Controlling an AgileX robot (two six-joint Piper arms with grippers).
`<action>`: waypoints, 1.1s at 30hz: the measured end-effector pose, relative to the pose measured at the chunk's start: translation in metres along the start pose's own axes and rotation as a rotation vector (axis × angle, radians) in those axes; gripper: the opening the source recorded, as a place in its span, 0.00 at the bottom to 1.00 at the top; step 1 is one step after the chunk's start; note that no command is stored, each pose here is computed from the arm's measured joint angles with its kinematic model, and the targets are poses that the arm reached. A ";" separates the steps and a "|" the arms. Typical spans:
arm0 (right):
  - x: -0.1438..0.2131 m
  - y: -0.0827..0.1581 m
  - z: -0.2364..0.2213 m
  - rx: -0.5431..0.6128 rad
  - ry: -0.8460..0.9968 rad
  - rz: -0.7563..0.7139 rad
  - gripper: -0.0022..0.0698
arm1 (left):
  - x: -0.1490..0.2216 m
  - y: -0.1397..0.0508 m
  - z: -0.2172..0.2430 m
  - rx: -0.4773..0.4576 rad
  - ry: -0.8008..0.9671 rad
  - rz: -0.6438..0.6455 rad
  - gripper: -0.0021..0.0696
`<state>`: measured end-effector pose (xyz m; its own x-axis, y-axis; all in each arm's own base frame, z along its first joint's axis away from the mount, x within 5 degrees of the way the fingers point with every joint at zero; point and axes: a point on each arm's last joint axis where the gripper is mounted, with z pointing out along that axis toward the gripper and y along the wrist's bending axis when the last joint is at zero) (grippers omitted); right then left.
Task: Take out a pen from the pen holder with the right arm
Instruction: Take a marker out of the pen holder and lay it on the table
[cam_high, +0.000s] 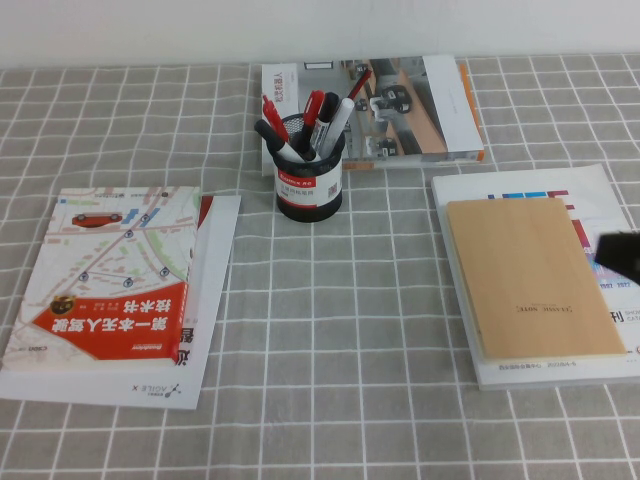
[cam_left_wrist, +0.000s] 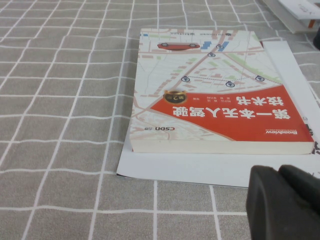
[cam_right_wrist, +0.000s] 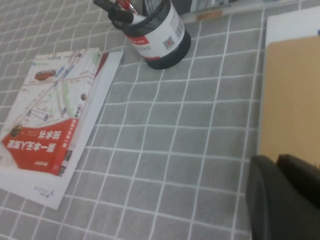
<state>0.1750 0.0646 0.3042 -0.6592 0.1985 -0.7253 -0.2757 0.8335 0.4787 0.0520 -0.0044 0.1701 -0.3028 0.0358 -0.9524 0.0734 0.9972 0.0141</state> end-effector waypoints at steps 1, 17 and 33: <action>-0.006 0.001 0.007 0.000 0.012 -0.017 0.01 | 0.000 0.000 0.000 0.000 0.000 0.000 0.02; -0.003 0.079 0.111 -0.116 0.048 -0.389 0.01 | 0.000 0.000 0.000 0.000 0.000 0.000 0.02; 0.003 0.102 0.176 -0.192 -0.434 -0.652 0.10 | 0.000 0.000 0.000 0.000 0.000 0.000 0.02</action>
<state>0.2679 0.2408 0.2635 -0.0041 -0.0818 -0.9966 -0.6524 0.7556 -0.0593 0.0520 -0.0044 0.1701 -0.3028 0.0358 -0.9524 0.0734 0.9972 0.0141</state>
